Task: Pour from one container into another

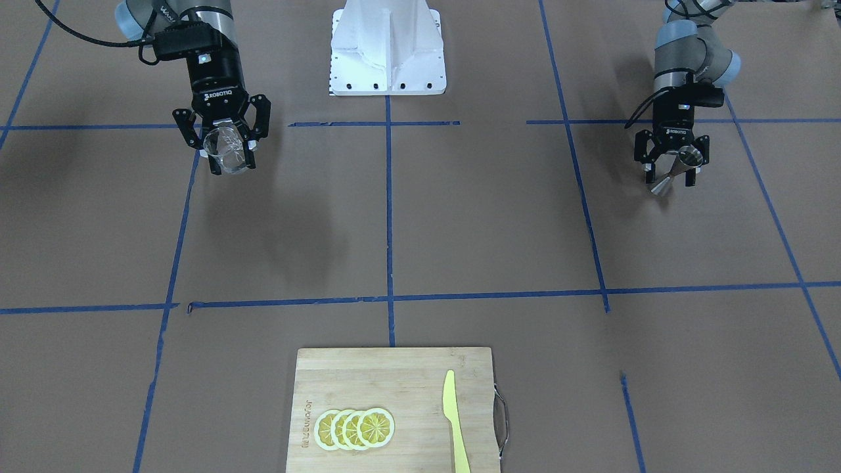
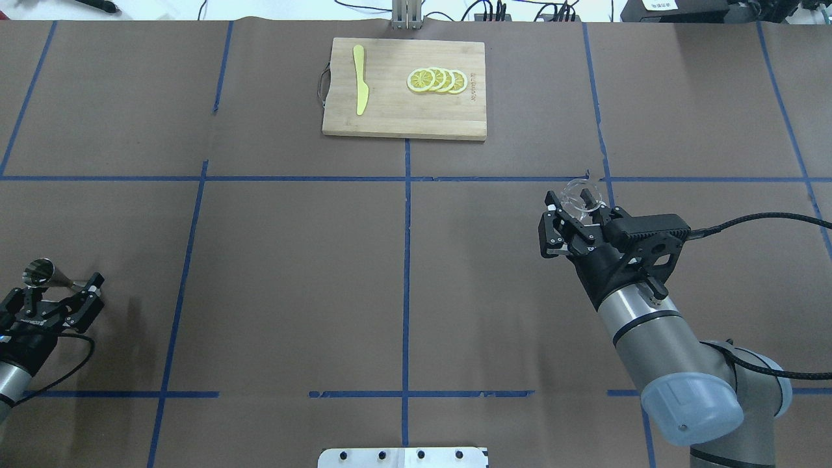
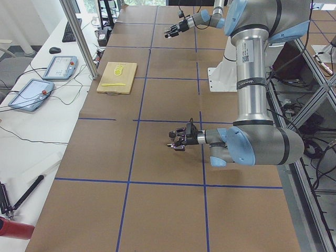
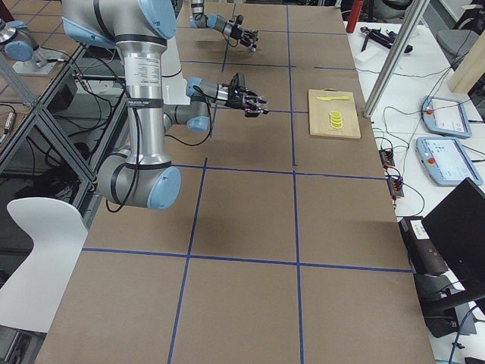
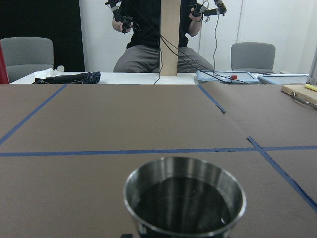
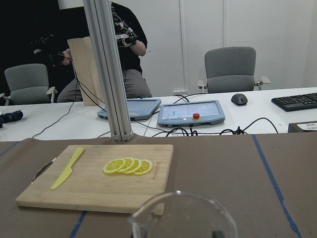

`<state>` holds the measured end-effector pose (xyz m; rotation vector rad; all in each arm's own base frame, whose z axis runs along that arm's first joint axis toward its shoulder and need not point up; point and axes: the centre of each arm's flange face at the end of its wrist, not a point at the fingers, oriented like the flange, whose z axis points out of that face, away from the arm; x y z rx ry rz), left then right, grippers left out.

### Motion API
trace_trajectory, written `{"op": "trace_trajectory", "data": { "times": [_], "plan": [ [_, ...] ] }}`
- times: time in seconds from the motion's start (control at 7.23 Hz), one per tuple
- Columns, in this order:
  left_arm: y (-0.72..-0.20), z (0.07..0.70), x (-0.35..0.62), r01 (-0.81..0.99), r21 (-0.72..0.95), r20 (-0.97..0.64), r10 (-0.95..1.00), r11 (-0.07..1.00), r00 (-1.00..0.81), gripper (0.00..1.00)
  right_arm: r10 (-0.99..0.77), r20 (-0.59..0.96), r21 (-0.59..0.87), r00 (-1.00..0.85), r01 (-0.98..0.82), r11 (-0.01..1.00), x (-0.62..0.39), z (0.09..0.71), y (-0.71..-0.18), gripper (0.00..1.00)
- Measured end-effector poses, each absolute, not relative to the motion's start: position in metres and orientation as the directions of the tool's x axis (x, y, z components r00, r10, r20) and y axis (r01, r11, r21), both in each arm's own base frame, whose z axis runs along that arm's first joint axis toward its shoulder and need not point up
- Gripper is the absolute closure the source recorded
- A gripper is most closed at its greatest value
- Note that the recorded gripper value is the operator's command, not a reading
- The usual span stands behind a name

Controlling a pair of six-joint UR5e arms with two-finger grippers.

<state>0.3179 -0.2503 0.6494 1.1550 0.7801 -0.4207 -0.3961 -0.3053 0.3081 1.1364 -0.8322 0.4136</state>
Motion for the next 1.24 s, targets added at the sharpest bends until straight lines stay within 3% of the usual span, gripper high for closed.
{"op": "trace_trajectory", "data": {
  "times": [1.24],
  "plan": [
    [-0.215, 0.672, 0.279, 0.639, 0.639, -0.749, 0.159, 0.427, 0.643, 0.01, -0.116, 0.765, 0.622, 0.634, -0.679, 0.391, -0.394, 0.304, -0.304, 1.0]
  ]
}}
